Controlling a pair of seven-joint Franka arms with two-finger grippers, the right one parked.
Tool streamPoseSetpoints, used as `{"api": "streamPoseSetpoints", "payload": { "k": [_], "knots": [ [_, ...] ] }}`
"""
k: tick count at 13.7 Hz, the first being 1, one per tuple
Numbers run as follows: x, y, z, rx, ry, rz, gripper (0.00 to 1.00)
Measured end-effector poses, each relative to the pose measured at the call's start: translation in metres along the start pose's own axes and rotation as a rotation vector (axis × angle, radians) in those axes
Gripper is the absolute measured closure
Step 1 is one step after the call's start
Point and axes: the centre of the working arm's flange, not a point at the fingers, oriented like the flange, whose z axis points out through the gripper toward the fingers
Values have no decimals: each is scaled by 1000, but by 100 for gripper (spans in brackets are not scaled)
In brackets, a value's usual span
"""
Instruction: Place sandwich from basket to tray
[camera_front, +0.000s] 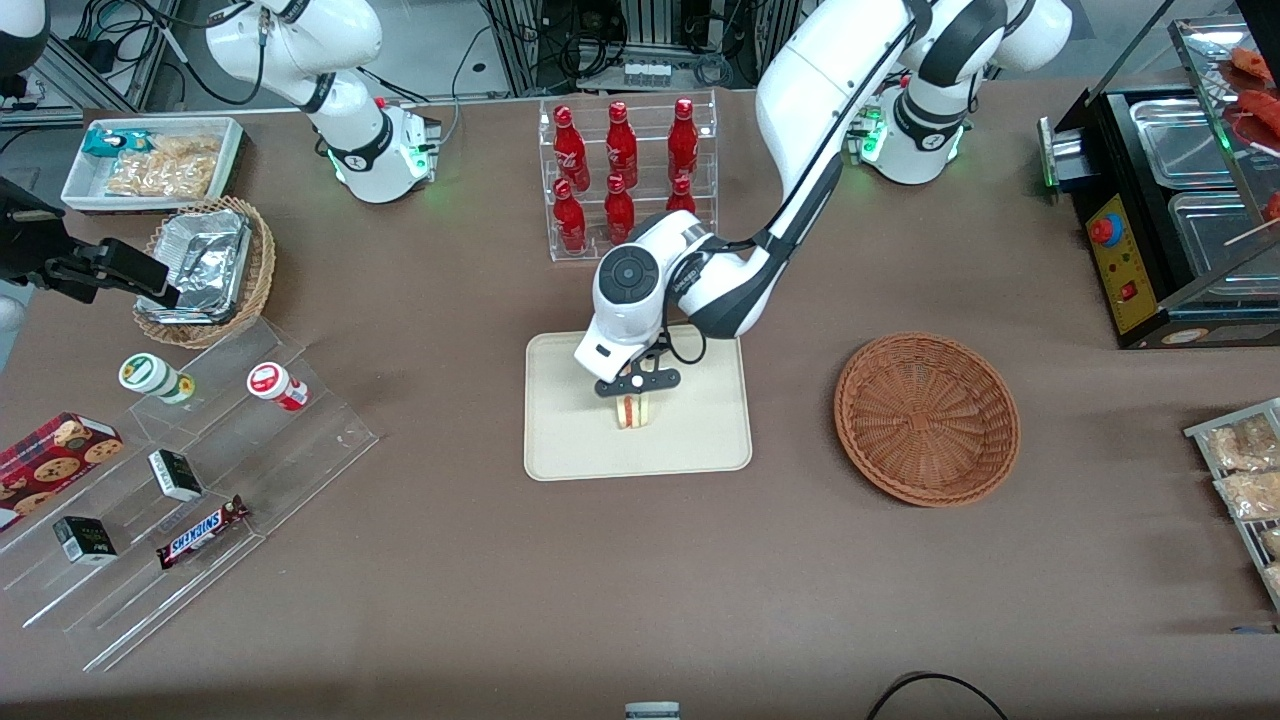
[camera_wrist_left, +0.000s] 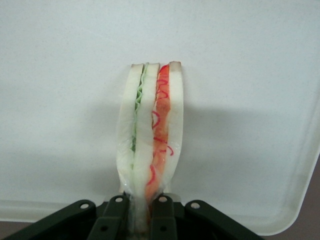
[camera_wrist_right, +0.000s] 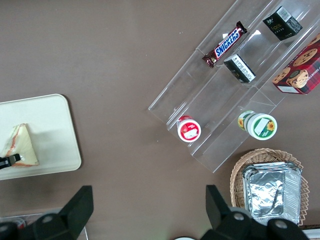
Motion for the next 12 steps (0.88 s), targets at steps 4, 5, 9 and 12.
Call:
{"api": "streamPoseSetpoints", "payload": {
  "k": [4, 5, 9, 12],
  "knots": [
    [7, 1, -4, -7, 11, -7, 75],
    [9, 1, -7, -12, 16, -8, 65],
    [15, 2, -58, -21, 40, -10, 25],
    [21, -18, -106, 44, 42, 6, 0]
  ]
}}
